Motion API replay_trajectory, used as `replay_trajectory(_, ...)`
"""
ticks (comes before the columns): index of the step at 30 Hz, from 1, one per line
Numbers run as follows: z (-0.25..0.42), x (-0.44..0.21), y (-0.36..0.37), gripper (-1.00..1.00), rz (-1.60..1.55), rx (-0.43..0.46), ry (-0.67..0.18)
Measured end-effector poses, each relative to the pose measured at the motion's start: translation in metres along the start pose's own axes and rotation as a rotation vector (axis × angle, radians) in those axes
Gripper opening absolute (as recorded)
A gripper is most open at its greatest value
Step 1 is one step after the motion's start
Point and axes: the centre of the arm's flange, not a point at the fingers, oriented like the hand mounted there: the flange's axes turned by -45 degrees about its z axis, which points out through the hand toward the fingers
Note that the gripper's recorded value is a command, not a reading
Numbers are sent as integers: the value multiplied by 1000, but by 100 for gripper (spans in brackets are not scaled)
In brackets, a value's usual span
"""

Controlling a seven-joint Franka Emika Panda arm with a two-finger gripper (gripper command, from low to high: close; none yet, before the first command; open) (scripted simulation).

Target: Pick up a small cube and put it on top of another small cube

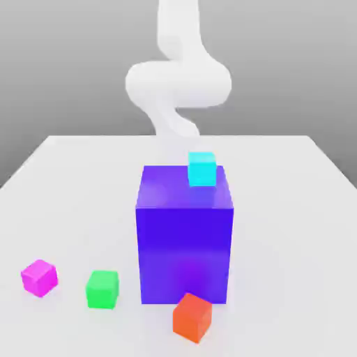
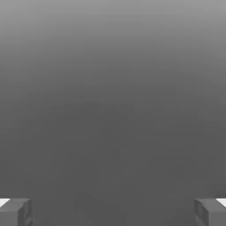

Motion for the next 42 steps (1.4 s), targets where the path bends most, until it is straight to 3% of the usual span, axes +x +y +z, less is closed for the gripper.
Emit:
replay_trajectory(8, 144, -31, 91, 0, 524, -153, -176)
replay_trajectory(16, 252, -115, 191, 0, 1048, -357, -300)
replay_trajectory(27, 332, -293, 302, 0, 1749, -721, -391)
replay_trajectory(32, 371, -338, 312, 0, 1795, -753, -395)
replay_trajectory(33, 379, -346, 312, -100, 1796, -753, -396)
replay_trajectory(42, 369, -336, 311, -100, 1796, -753, -393)
